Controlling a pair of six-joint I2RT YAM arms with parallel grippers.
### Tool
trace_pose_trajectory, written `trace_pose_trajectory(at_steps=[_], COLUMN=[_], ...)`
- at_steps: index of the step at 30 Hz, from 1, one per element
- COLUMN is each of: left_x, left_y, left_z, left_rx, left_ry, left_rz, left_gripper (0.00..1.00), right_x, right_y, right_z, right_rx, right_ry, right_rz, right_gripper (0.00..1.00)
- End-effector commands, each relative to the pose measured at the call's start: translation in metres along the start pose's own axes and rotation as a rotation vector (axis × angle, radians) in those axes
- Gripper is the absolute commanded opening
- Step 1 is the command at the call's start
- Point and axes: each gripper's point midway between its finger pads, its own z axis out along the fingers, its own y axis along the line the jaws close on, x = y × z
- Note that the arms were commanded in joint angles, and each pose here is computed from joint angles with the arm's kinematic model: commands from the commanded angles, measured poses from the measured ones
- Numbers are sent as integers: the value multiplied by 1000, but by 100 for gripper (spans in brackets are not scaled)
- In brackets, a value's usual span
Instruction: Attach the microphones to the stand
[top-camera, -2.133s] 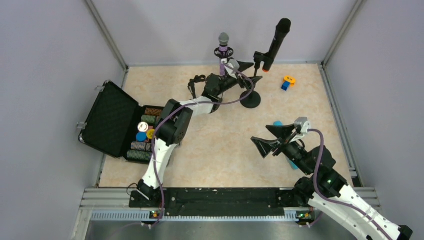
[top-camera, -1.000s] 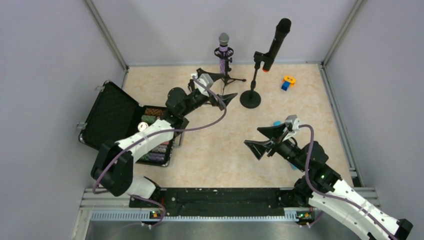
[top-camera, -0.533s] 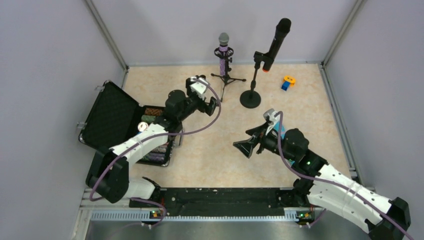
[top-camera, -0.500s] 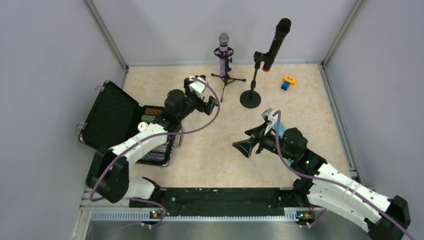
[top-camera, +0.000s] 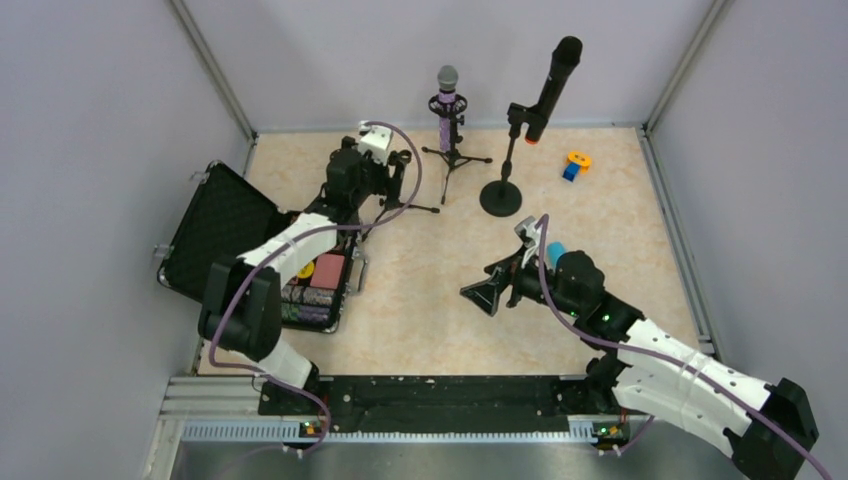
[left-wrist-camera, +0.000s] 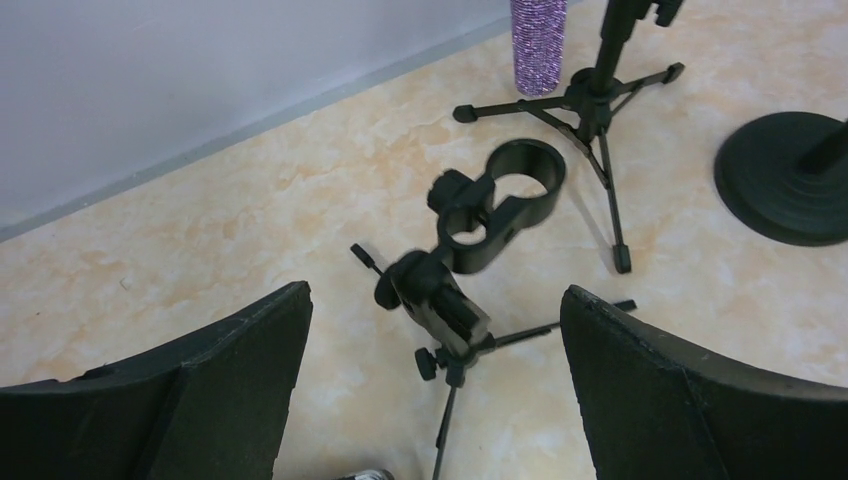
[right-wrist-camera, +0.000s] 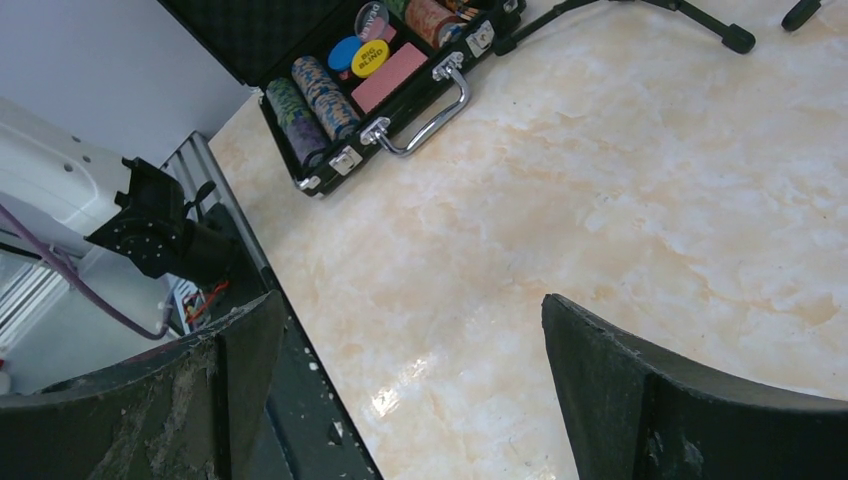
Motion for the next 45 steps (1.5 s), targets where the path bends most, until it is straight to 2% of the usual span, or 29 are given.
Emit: trace_pose_trajectory(at_steps=[1, 8, 10, 15, 22, 26, 37, 45], left_x=[-21, -17, -13, -11, -26, -40, -53, -44], left_y=[15, 7, 3, -4, -13, -22, -65, -97], left_z=[25, 56, 61, 58, 39, 20, -34, -69], left_rx=[-46, 11, 32, 70, 123, 170, 188, 225], left_ry=[-40, -56, -54, -75, -116, -142, -146, -142], left_rz=[23, 71, 79, 85, 93, 97, 110, 151], left_gripper=[97, 91, 85, 41, 6, 0, 0, 0], right_x=[-27, -25, -25, -27, -23, -25, -26, -23], right_y=[10, 1, 0, -3, -7, -7, -12, -15], right_z=[-2, -3, -3, -3, -5, -7, -10, -11], right_rx=[-30, -12, -10, -8, 5, 8, 41, 55], right_ry=[-73, -75, -72, -73, -78, -86, -103, -93], right_rz=[-1, 18, 21, 24, 48, 53, 95, 100], right_gripper=[97, 97, 97, 97, 96, 97, 96, 96])
